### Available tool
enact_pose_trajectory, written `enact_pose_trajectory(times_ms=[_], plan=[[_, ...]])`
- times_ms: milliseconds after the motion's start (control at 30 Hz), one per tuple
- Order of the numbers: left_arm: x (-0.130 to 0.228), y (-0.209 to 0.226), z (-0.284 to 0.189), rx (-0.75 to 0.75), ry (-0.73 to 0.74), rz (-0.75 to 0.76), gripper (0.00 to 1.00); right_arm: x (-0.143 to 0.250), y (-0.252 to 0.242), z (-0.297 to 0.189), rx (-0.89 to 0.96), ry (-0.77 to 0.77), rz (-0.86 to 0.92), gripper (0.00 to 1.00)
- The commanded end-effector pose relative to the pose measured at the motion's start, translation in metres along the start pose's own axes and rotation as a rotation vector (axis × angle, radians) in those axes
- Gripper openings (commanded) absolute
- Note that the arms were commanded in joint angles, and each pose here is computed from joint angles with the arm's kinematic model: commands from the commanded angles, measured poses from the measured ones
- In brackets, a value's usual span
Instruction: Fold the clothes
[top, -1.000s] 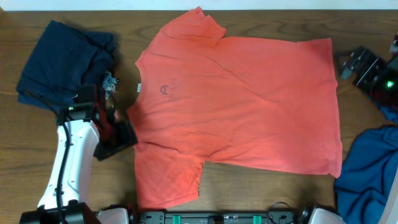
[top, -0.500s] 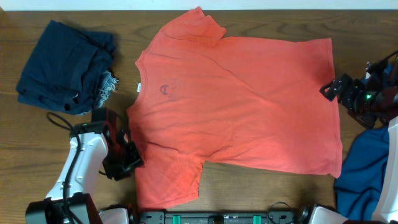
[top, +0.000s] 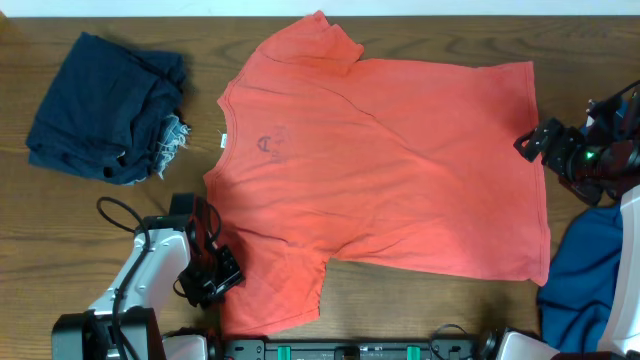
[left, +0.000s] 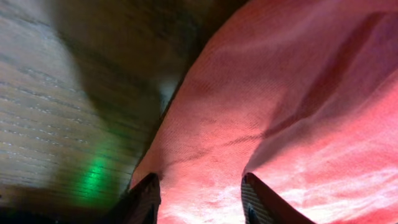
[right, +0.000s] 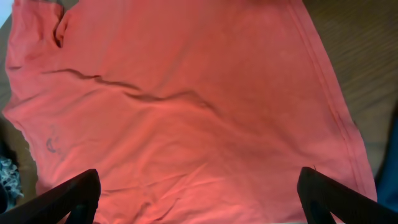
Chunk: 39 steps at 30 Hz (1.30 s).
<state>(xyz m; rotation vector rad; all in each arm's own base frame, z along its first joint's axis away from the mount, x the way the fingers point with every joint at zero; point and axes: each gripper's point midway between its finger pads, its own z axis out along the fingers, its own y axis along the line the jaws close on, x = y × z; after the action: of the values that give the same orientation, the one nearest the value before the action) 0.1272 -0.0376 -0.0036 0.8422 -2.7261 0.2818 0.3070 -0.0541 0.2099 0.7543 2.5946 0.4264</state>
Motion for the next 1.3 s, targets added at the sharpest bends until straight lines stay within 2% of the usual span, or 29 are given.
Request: enact_pose_trajectory(times_ms=[0,300,333,433,633,800,1000,1067,1167,1267], plan=[[0.0,0.0,0.001,-0.012,-0.002,-0.026,0.41,-0.001,0.0,0.001,0.007,-0.005,-0.022,0.99],[0.002,-0.004,0.018,-0.009,0.092,-0.065,0.42,-0.009,0.0,0.0,0.002,-0.037,-0.025,0.99],[0.003,-0.005,0.019,-0.003,0.104,-0.067,0.38,-0.01,0.0,0.0,0.001,-0.041,-0.026,0.99],[0.004,-0.01,0.021,0.016,0.126,-0.071,0.07,-0.011,-0.001,-0.001,0.001,-0.047,-0.022,0.99],[0.001,-0.02,-0.002,0.032,0.113,-0.061,0.06,-0.019,-0.001,-0.002,-0.003,-0.075,-0.025,0.99],[-0.019,-0.043,-0.038,0.092,0.016,-0.021,0.06,-0.025,0.001,-0.002,-0.011,-0.1,-0.034,0.99],[-0.053,-0.068,-0.054,0.178,-0.124,0.026,0.08,-0.027,0.001,-0.002,-0.012,-0.107,-0.036,0.99],[-0.061,-0.073,-0.055,0.195,-0.152,0.036,0.17,-0.026,0.001,-0.002,-0.012,-0.106,-0.036,0.99],[-0.063,-0.072,-0.054,0.189,-0.157,0.036,0.42,-0.025,0.001,-0.002,-0.011,-0.102,-0.035,0.99],[-0.048,-0.062,-0.05,0.15,-0.095,0.023,0.45,-0.023,0.0,-0.002,-0.009,-0.094,-0.032,0.99]])
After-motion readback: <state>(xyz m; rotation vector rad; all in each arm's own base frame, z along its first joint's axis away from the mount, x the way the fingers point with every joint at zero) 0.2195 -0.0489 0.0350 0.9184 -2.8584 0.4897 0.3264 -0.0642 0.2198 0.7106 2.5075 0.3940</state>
